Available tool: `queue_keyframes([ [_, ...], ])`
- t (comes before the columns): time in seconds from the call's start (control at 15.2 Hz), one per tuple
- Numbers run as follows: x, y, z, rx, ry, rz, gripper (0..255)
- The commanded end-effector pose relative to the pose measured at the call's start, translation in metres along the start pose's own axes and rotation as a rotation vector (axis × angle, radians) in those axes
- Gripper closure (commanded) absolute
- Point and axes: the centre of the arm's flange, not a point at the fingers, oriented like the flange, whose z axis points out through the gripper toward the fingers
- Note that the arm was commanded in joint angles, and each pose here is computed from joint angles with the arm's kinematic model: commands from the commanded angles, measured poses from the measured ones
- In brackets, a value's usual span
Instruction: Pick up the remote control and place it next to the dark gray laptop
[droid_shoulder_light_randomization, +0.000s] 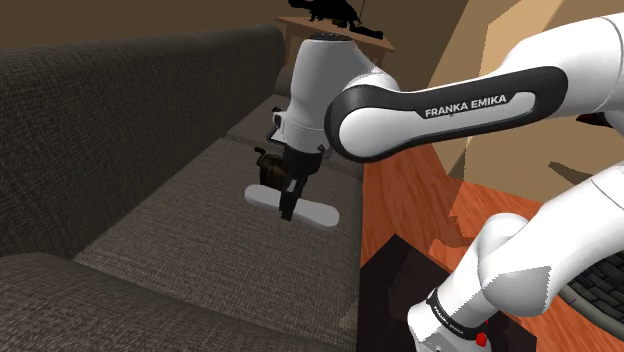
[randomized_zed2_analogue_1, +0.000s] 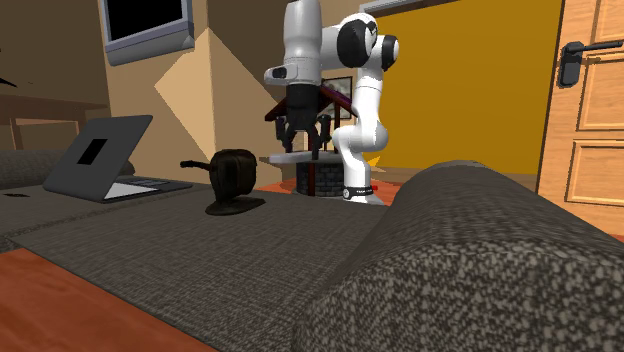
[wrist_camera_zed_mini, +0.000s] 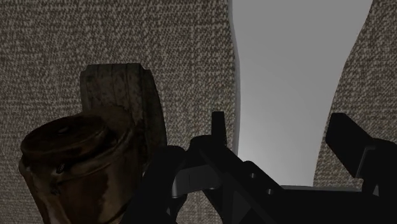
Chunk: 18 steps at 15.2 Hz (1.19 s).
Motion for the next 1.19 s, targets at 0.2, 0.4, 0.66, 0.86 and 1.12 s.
queue_keyframes([
  [0.2, 0.001, 0.0, -0.027, 0.0, 0.0, 0.0, 255],
  [0.4, 0.001, 0.0, -0.043, 0.0, 0.0, 0.0, 255],
  [0.66, 0.001, 0.001, -0.064, 0.0, 0.0, 0.0, 255],
  [0.86, 0.001, 0.001, -0.08, 0.0, 0.0, 0.0, 255],
  [1.12, 0.001, 0.001, -0.101, 0.0, 0.0, 0.0, 255],
])
